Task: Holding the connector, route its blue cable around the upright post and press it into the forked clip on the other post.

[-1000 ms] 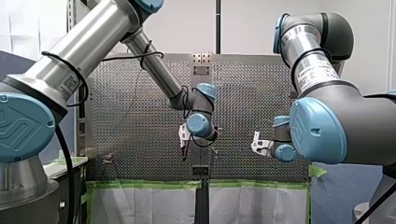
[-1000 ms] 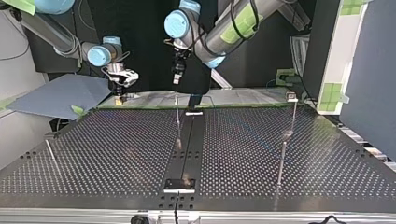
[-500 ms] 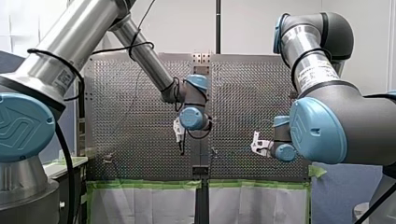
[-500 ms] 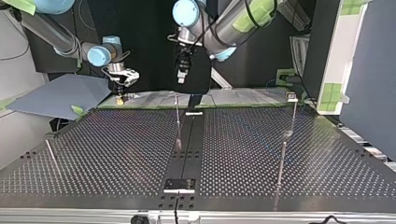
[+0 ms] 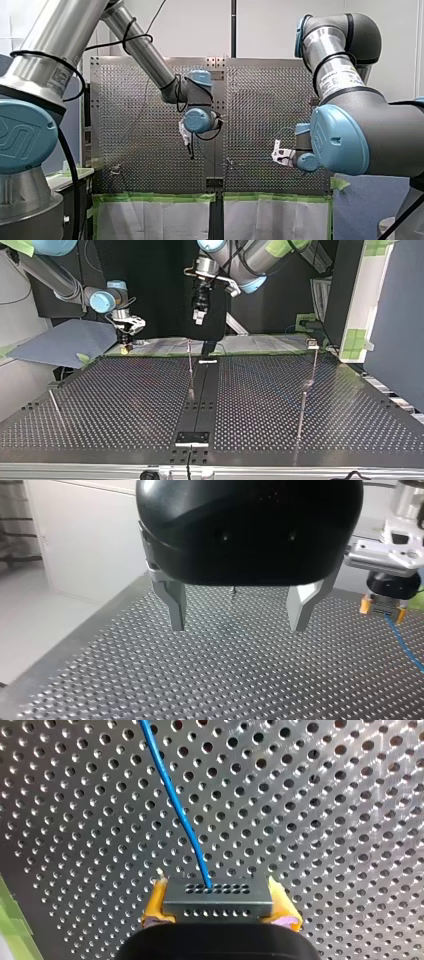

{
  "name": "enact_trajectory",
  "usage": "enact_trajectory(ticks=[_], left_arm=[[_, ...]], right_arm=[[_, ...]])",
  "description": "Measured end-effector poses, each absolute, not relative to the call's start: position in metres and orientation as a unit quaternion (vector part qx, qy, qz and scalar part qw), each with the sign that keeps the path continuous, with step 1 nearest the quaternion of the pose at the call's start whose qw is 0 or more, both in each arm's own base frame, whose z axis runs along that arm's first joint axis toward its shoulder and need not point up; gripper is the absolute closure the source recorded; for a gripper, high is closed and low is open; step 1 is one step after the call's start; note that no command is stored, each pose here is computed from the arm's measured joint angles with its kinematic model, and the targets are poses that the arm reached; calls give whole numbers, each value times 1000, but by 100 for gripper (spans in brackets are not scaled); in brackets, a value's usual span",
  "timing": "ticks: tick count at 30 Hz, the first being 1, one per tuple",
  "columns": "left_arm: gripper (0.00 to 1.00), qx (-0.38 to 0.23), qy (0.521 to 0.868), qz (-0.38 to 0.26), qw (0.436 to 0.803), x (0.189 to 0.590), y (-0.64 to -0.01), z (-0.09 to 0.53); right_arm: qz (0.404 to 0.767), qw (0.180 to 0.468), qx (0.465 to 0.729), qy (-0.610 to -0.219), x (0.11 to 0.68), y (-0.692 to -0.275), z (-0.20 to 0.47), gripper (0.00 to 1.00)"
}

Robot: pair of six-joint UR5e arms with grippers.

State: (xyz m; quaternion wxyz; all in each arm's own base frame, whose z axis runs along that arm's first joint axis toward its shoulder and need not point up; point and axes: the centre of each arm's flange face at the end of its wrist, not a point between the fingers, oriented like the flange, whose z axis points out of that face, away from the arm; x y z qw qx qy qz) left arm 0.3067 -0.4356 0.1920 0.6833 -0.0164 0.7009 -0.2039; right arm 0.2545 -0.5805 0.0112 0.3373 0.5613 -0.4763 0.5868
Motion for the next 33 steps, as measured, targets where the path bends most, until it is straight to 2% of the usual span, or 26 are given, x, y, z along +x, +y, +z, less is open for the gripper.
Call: enact_trajectory(ticks=[17, 33], left_arm=[[0, -33, 674, -228, 702, 270, -399, 218], [0, -37, 672, -221, 706, 232, -358, 227]], right_arm=[[585, 340, 560, -479, 251, -583, 12, 100], [582, 351, 551, -484, 234, -591, 16, 100]])
